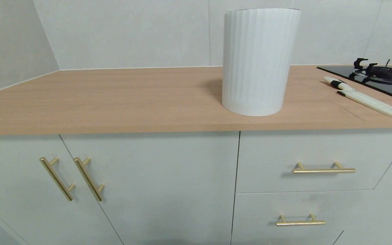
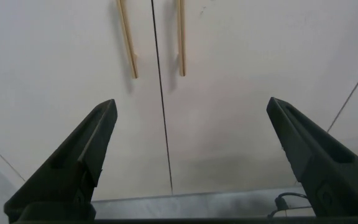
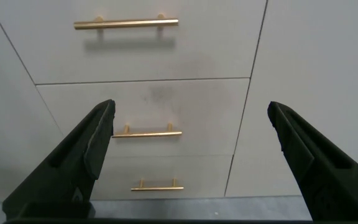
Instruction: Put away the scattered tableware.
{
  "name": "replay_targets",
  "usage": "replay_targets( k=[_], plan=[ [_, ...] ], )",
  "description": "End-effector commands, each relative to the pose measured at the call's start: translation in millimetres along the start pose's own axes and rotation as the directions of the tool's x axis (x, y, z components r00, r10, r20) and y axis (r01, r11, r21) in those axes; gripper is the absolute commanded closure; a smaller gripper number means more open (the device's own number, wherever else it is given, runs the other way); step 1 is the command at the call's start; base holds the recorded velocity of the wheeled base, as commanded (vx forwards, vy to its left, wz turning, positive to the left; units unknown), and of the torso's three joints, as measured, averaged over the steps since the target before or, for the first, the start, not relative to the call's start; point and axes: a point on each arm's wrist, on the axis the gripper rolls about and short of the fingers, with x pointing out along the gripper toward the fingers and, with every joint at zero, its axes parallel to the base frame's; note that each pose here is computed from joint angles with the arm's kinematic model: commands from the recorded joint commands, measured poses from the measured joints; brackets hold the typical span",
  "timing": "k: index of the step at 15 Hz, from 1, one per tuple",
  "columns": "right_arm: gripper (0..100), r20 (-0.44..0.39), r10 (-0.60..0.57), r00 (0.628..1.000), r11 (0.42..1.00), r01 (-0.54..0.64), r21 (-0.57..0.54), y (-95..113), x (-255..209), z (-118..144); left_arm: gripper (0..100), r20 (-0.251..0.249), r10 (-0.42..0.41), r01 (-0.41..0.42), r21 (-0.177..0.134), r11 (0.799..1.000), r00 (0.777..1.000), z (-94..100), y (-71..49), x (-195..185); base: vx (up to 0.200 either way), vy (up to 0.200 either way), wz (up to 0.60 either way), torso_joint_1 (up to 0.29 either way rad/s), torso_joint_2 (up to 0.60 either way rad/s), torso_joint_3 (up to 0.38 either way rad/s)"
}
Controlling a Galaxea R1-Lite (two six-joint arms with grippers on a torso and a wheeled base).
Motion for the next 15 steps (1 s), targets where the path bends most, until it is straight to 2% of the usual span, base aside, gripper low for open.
replay_targets(
  k=[1, 10, 13, 15],
  plan=[
    [0, -0.001, 0.0, 1.0, 1.0, 0.0, 0.0, 0.0, 0.1, 0.1, 0, -0.001, 0.0, 0.0, 0.0, 1.0, 1.0, 0.0, 0.0, 0.0, 0.0, -0.2, 0.0, -0.002, 0.0, 0.007],
    [0, -0.001, 0.0, 1.0, 1.0, 0.0, 0.0, 0.0, 0.1, 0.1, 0, -0.001, 0.0, 0.0, 0.0, 1.0, 1.0, 0.0, 0.0, 0.0, 0.0, 0.0, 0.0, 0.0, 0.0, 0.0],
    [0, -0.001, 0.0, 1.0, 1.0, 0.0, 0.0, 0.0, 0.1, 0.1, 0, -0.001, 0.0, 0.0, -0.001, 1.0, 1.0, 0.0, 0.0, 0.0, 0.2, 0.0, 0.0, 0.001, 0.0, 0.002],
    [0, -0.001, 0.0, 1.0, 1.0, 0.0, 0.0, 0.0, 0.1, 0.1, 0, -0.001, 0.0, 0.0, -0.001, 1.0, 1.0, 0.0, 0.0, 0.0, 0.0, 0.0, 0.0, 0.0, 0.0, 0.0]
  ],
)
